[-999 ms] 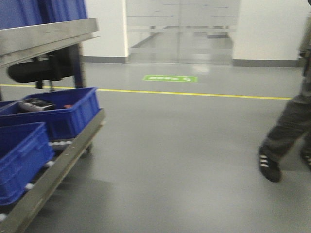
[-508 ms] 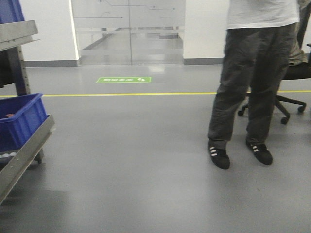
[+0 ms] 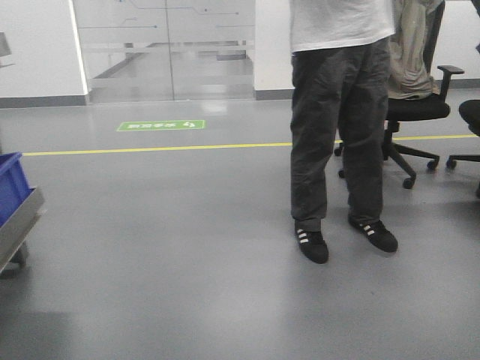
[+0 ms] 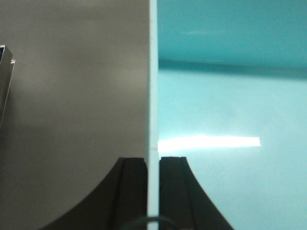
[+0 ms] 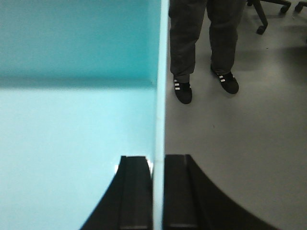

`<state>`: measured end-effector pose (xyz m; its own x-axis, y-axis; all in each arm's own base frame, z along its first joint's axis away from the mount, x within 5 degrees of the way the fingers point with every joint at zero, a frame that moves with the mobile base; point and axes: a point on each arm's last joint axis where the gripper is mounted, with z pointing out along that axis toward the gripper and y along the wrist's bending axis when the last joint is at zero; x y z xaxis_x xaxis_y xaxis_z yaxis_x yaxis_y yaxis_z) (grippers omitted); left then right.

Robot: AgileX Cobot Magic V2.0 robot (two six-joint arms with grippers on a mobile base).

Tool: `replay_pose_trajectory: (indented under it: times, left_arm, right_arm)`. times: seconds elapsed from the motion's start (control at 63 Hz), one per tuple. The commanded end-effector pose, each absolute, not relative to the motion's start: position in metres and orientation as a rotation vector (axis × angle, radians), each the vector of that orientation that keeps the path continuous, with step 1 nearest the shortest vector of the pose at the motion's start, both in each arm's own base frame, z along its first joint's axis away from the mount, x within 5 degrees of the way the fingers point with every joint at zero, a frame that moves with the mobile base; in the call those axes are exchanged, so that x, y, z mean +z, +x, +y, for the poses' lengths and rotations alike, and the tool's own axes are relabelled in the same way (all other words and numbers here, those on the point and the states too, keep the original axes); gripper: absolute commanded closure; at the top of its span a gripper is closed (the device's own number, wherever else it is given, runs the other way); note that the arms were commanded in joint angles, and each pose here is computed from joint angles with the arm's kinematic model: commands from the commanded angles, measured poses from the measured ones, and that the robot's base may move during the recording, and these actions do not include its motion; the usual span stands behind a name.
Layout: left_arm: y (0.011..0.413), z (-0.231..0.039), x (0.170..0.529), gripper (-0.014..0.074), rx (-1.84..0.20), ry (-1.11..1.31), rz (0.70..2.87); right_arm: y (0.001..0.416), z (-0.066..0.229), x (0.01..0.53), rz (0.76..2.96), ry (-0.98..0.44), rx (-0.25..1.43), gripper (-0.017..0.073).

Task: Fetch blue bin and place on conveyor start
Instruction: 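Hold the bin in both grippers while the base turns away from the rack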

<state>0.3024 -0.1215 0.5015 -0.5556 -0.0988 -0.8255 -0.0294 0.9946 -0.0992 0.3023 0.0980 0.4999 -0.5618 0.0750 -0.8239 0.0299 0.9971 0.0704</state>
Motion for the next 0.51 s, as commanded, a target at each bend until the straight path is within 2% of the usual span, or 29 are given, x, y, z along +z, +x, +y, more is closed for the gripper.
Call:
replay_pose_trajectory:
  times: [0.0, 0.492]
  left_arm:
    - [0.2974, -0.1258, 0.512, 0.0705, -0.157, -0.067, 2.1]
    - [0.2974, -0.1258, 0.512, 0.0705, -0.157, -0.067, 2.1]
  right_arm:
    - [0.2998, 0.1028, 0.5105, 2.089, 0.044, 0.118, 0.0722]
    - [0.3008, 0.1036, 0.5125, 2.064, 0.038, 0.129, 0.0722]
